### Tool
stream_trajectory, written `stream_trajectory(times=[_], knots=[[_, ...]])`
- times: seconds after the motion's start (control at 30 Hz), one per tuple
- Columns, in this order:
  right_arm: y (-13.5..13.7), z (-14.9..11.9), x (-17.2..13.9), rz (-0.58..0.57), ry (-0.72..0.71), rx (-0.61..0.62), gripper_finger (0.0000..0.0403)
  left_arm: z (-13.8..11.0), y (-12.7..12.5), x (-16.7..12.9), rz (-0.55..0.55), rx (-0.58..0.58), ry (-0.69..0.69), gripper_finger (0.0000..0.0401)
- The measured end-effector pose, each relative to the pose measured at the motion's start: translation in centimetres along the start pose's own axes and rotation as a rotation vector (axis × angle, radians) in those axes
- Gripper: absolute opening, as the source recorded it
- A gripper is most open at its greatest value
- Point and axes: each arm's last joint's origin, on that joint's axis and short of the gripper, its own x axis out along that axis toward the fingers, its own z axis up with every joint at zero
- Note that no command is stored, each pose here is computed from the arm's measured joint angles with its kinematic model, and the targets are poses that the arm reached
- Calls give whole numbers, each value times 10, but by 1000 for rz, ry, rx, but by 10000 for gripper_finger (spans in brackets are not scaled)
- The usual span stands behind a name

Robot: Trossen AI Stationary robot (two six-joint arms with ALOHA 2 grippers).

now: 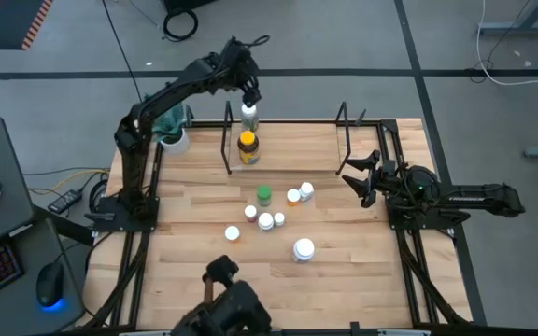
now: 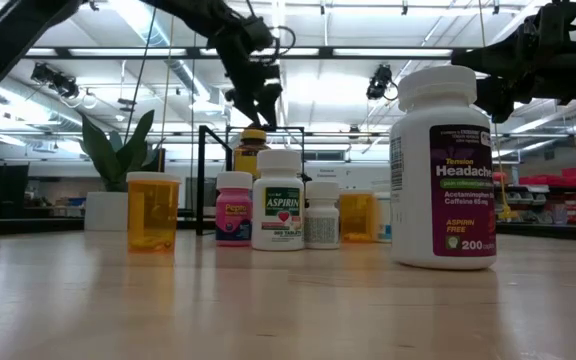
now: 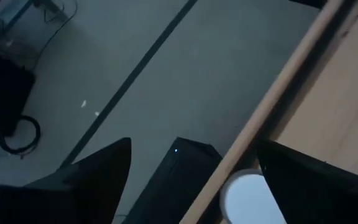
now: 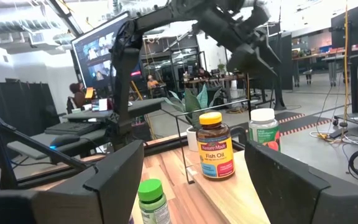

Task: Pick and place medicine bottles onto shelf by color
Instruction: Adjust the large white and green medicine bottle on the shelf

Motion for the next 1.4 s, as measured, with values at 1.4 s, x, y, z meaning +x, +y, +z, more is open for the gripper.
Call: stream_trajectory(times=[1.4], knots=[[0, 0, 0, 0, 0, 0, 288, -20, -21, 56, 145, 269, 207, 206]])
